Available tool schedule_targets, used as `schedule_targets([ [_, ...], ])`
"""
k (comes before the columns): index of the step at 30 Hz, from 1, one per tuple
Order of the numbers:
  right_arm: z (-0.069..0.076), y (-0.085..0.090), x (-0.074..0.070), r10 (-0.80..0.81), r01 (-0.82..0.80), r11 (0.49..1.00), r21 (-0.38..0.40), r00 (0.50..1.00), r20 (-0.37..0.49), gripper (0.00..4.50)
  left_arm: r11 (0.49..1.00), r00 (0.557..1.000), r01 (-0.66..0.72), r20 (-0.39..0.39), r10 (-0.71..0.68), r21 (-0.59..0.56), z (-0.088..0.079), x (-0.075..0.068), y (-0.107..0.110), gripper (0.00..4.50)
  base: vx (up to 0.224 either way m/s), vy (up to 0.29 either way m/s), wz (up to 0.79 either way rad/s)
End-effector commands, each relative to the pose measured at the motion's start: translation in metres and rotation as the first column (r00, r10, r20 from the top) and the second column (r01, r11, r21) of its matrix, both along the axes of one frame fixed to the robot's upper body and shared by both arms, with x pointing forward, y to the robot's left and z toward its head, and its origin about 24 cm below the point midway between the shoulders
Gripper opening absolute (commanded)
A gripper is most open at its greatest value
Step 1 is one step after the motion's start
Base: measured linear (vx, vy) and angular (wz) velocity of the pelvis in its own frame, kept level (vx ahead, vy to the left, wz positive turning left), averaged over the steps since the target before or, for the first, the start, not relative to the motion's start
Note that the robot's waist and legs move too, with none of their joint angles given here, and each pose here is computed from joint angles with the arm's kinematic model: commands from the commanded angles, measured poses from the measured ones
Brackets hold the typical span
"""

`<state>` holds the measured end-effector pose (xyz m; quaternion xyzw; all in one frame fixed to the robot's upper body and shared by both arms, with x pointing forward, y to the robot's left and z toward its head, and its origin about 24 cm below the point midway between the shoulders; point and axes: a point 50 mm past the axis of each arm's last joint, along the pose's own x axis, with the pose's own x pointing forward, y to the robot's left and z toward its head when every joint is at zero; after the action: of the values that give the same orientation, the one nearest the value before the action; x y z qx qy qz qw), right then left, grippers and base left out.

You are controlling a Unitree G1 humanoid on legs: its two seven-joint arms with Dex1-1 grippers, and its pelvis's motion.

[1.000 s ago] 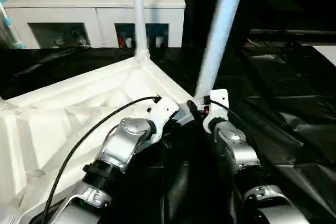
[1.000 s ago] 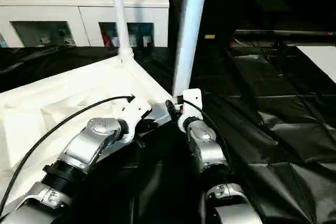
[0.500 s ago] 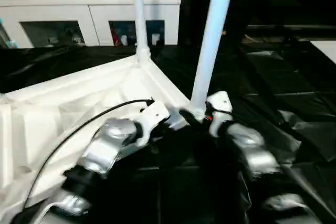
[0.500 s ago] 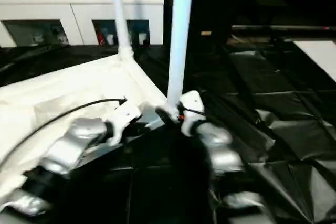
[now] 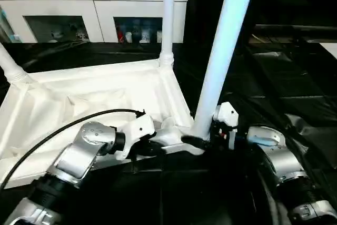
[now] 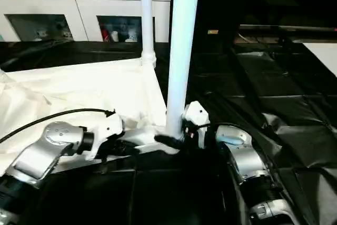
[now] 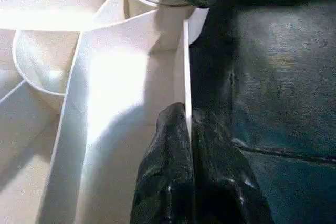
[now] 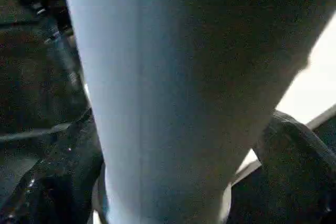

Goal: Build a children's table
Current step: Rotate leg to tighten

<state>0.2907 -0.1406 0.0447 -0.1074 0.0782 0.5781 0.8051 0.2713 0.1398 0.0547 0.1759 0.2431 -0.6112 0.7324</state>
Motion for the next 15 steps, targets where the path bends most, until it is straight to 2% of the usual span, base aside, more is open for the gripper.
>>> schedule_targets([
  [1, 0.0030, -0.0050, 0.0017, -0.004, 0.004, 1.000, -0.018, 1.000, -0.001, 4.20, 0.996, 0.996, 0.084, -0.040, -0.085, -0.018, -0.0001, -0.0076, -0.0066, 0.00, 0.000, 0.000, 0.00],
  [15, -0.0012, -0.0061, 0.0003, 0.028, -0.029, 1.000, -0.012, 0.997, -0.068, 3.05, 0.997, 0.996, 0.077, -0.044, -0.077, -0.010, 0.0002, -0.0065, -0.0041, 0.00, 0.000, 0.000, 0.00],
])
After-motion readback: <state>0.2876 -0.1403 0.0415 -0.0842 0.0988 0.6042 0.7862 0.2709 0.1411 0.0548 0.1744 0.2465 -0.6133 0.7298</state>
